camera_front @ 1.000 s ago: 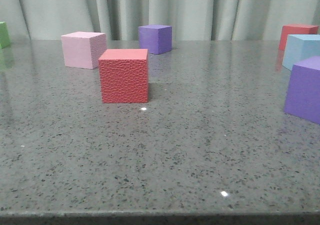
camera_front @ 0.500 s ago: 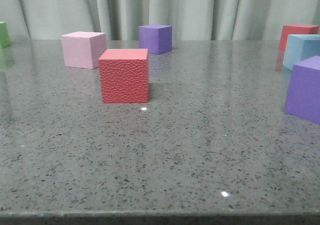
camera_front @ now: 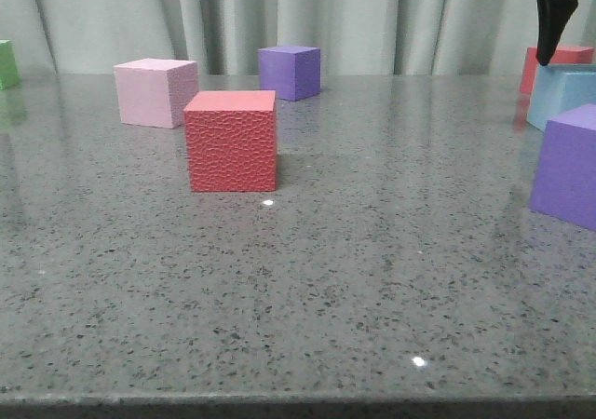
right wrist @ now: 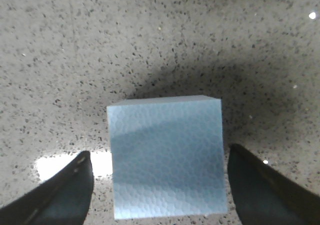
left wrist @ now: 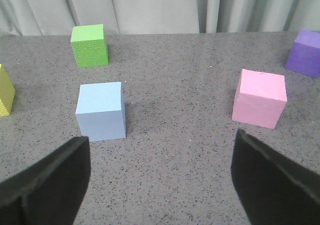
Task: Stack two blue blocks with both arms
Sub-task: 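Close the right gripper on the light blue cube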
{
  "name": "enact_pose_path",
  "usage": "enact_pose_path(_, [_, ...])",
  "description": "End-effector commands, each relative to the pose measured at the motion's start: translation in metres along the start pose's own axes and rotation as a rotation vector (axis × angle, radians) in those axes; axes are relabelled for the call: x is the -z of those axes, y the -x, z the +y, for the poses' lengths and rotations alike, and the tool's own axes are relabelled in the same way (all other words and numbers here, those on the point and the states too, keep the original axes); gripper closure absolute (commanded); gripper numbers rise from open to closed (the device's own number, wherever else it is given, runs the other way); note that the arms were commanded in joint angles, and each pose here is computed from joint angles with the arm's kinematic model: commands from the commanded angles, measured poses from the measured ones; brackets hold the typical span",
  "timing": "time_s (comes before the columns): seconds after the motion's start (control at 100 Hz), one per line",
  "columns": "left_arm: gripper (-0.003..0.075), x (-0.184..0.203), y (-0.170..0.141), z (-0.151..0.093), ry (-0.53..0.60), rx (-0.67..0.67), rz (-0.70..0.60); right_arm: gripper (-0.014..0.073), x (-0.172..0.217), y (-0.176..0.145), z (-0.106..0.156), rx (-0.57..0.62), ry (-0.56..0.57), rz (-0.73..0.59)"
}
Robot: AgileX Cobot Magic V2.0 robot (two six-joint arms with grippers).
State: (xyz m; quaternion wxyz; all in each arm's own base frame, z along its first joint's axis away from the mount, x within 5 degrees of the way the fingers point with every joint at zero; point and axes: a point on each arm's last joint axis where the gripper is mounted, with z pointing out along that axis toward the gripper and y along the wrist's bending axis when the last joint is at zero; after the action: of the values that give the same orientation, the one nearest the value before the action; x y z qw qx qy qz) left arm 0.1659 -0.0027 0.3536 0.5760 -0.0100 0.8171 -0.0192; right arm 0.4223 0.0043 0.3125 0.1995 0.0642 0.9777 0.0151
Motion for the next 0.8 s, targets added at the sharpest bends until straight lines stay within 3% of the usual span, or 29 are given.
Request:
enact_pose_path(0.0, [0.0155, 0.0059, 0.0192, -0.0003, -0.001, 0.006, -0.117, 0.0037, 0.0255, 0.0063, -0.0001, 0.011, 0.01, -0.085])
enact_pose_path(0.38, [0.0155, 0.006, 0.0194, -0.0001, 0.002, -0.003, -0.118, 0.0046, 0.016, 0.0084, 0.0001, 0.012, 0.01, -0.08])
enact_pose_path(0.65, [0.0155, 0.006, 0.0194, 0.0, 0.003, -0.005, -0.118, 0.0262, 0.016, 0.0079, 0.0001, 0.012, 0.009, -0.075])
enact_pose_path(0.79, [0.0155, 0.006, 0.0194, 0.0, 0.003, -0.005, -0.118, 0.028, 0.016, 0.0079, 0.0001, 0.012, 0.009, -0.075])
